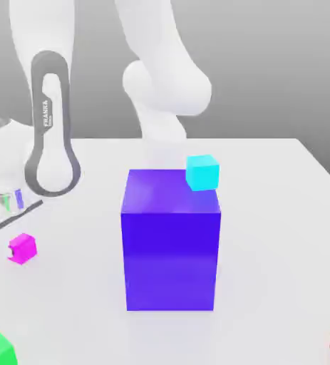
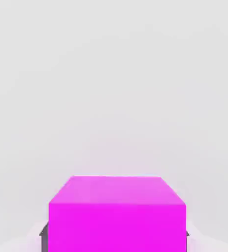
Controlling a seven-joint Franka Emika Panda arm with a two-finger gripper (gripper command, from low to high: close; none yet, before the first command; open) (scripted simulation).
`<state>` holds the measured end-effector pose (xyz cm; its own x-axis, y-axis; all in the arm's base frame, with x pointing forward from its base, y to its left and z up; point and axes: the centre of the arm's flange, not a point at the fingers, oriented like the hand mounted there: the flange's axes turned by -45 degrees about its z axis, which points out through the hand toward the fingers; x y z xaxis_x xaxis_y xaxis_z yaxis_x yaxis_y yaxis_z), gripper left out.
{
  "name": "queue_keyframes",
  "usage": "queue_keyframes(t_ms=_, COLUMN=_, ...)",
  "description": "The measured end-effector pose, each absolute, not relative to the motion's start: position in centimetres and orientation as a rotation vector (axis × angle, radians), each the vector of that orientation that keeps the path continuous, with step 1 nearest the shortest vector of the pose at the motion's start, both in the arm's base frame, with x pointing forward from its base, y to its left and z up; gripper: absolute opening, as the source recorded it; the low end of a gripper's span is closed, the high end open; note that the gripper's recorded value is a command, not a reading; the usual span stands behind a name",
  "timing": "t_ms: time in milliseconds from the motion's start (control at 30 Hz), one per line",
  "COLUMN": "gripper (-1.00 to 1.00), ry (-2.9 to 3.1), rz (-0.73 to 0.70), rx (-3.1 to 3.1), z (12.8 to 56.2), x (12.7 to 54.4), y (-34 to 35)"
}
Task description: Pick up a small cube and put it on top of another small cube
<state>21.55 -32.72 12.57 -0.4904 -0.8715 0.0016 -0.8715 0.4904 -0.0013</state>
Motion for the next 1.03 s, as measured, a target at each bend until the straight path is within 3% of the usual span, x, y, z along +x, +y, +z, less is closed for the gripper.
queue_keyframes(t_ms=267, gripper=-1.0, ry=-2.688, rz=0.003, rx=1.628, z=18.8, x=22.4, y=-32.9)
queue_keyframes(t_ms=533, gripper=-1.0, ry=-2.253, rz=0.002, rx=2.189, z=21.5, x=35.2, y=-32.9)
queue_keyframes(t_ms=767, gripper=-1.0, ry=-1.733, rz=0.002, rx=2.622, z=24.0, x=47.6, y=-28.4)
queue_keyframes(t_ms=900, gripper=-1.0, ry=-1.633, rz=0.002, rx=2.685, z=19.8, x=49.7, y=-27.3)
queue_keyframes(t_ms=933, gripper=1.0, ry=-1.63, rz=0.002, rx=2.687, z=18.6, x=49.8, y=-27.2)
queue_keyframes(t_ms=1033, gripper=1.0, ry=-1.63, rz=0.002, rx=2.687, z=18.6, x=49.8, y=-27.2)
